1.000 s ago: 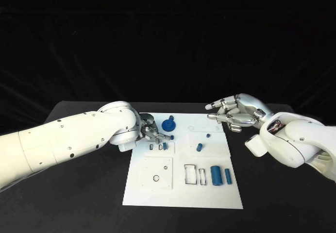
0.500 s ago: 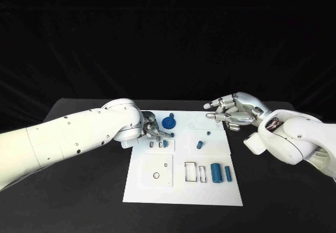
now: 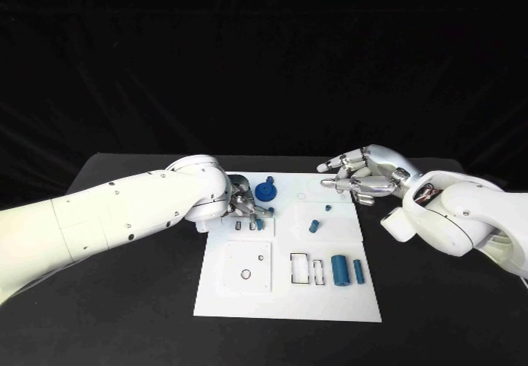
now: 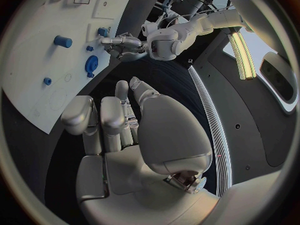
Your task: Assemble the parts on the task board
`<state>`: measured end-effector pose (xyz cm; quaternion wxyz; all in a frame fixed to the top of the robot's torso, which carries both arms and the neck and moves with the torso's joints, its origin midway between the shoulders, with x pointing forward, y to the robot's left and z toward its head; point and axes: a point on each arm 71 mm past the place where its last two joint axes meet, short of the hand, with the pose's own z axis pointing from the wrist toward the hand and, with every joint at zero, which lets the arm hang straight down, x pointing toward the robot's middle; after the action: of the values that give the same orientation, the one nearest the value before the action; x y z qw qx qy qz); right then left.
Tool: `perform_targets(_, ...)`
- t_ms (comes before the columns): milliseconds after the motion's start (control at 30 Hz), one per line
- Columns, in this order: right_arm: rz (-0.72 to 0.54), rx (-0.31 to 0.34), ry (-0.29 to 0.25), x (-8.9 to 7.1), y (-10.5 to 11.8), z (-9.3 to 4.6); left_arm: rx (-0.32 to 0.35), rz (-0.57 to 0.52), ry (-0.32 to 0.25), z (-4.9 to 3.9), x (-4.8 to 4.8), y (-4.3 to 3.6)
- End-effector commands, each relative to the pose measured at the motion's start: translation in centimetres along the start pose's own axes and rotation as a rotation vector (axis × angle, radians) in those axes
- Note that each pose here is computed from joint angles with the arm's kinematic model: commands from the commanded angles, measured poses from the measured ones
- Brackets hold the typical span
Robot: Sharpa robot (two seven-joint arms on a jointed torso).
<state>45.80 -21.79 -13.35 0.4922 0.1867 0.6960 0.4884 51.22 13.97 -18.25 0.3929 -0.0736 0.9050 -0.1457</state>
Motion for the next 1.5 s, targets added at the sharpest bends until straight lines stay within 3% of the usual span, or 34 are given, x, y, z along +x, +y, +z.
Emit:
perform_targets(33,-0.012,0.000,0.024,0.23,-0.01,0.05,0.005,0.017,0.015,0.06,0.12,-0.17)
perform_targets(1500,-0.014,0.039,0.028,0.31,-0.65,0.22,0.009,0.056,0.074,0.54,0.79,-0.57)
